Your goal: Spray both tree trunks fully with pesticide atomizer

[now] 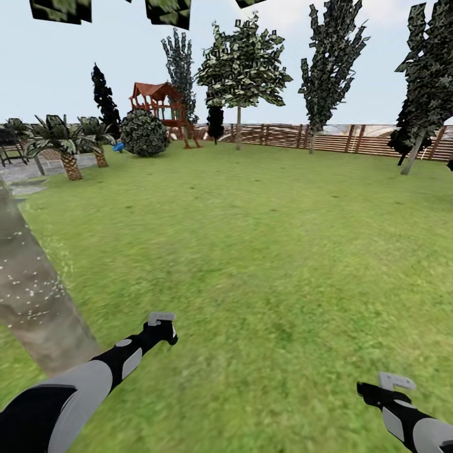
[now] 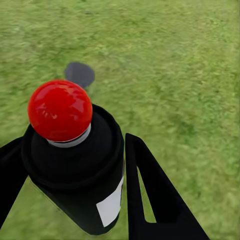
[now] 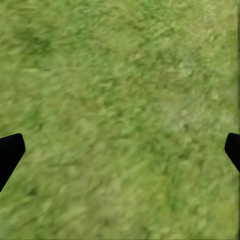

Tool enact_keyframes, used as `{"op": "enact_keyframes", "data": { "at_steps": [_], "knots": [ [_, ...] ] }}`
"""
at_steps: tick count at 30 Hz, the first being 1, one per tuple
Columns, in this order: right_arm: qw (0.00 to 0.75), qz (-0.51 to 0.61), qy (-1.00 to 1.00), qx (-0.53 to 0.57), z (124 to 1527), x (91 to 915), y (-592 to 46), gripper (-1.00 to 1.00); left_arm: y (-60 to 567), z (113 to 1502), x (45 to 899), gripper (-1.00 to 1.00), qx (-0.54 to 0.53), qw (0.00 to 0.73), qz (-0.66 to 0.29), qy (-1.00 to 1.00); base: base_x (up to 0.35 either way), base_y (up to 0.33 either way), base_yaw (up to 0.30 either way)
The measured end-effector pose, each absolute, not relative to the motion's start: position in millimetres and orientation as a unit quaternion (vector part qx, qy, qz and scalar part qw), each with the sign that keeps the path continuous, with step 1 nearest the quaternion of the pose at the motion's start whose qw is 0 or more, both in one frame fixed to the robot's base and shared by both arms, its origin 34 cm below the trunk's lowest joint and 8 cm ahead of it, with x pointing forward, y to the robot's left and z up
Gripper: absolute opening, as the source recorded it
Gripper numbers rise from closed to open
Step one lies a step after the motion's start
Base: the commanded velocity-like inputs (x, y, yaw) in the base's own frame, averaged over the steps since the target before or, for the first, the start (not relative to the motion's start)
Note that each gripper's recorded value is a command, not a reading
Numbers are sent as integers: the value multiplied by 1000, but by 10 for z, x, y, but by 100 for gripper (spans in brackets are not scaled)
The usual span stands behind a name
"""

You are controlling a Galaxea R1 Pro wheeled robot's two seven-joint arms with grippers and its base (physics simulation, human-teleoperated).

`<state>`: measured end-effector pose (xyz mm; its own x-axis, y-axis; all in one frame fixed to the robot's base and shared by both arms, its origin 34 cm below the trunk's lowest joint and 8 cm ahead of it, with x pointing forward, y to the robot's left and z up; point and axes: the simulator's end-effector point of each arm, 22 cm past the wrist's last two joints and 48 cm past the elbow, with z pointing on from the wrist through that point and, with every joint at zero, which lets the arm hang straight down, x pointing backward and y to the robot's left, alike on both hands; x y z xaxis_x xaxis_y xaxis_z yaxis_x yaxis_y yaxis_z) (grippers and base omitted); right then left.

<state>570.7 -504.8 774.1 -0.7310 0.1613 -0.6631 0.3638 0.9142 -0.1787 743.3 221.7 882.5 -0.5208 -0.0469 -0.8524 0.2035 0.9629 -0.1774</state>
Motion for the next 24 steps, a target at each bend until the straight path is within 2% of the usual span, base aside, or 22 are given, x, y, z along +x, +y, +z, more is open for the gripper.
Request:
{"op": "enact_keyframes", "data": {
  "at_steps": [24],
  "knots": [
    [337,-154,916,151,7710,5746,-4780,100,2217,8895,7446,-100,46,492,-128,860,334,-142,-13]
  ]
}}
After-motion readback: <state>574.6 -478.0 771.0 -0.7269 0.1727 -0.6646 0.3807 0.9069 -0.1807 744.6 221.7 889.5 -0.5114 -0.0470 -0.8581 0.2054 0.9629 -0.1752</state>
